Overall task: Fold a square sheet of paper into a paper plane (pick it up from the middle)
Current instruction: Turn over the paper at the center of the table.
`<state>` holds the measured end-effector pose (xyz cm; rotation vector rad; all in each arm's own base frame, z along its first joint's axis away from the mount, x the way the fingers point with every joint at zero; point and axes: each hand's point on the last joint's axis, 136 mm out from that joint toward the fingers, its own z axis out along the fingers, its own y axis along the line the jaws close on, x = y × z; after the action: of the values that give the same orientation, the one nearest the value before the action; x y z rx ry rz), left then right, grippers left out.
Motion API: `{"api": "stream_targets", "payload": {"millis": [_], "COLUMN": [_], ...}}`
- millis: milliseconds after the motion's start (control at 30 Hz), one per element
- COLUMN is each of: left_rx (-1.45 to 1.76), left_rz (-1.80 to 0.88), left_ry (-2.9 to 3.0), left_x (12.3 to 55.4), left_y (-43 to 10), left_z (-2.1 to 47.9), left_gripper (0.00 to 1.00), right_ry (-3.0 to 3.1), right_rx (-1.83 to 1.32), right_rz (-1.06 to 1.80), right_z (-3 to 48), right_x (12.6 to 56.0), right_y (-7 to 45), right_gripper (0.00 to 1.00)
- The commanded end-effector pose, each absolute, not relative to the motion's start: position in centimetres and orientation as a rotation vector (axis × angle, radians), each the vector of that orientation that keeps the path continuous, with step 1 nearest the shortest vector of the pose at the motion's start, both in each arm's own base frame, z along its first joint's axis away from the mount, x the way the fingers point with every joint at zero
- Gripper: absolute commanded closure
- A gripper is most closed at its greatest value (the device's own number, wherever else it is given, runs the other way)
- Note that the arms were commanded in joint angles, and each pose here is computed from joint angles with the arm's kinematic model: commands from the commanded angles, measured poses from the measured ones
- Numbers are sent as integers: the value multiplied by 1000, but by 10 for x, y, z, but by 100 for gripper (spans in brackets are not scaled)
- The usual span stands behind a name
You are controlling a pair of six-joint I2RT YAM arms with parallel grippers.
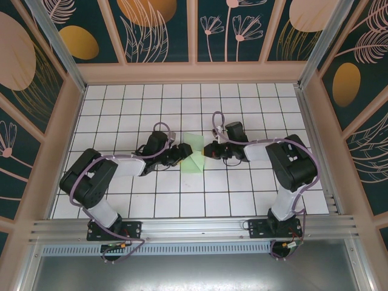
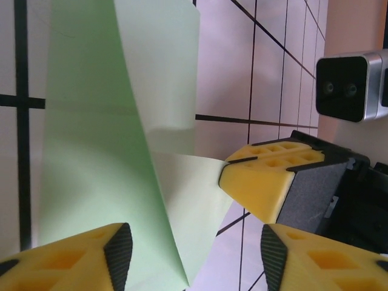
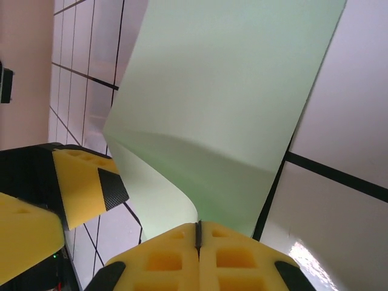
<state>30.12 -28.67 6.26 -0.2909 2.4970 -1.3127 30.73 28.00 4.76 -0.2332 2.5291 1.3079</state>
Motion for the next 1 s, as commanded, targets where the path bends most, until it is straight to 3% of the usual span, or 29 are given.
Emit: {"api": "stream_targets", "payload": {"millis": [0,400,700,967], "left_rx": [-215,-97,20,31], "left_rz": [-1371,-1377,-1355,-1305], "left_ry": [2466,2468,2392,2373], "left_x": [307,312,317,323], "left_y": [-298,-308,-310,-307], "left_z": [72,56,64,62], "left_gripper": [44,55,72,83], "right_ry": [2482,2470,2419,2330], "right_rx": [-246,-224,-74,8], "right_rz": [1345,1363,1249,1139], "right_z": [60,65,91,126], "right_x": [308,311,328,332], "right_y": [281,280,254,229], "right_gripper": [97,93,50,34]}}
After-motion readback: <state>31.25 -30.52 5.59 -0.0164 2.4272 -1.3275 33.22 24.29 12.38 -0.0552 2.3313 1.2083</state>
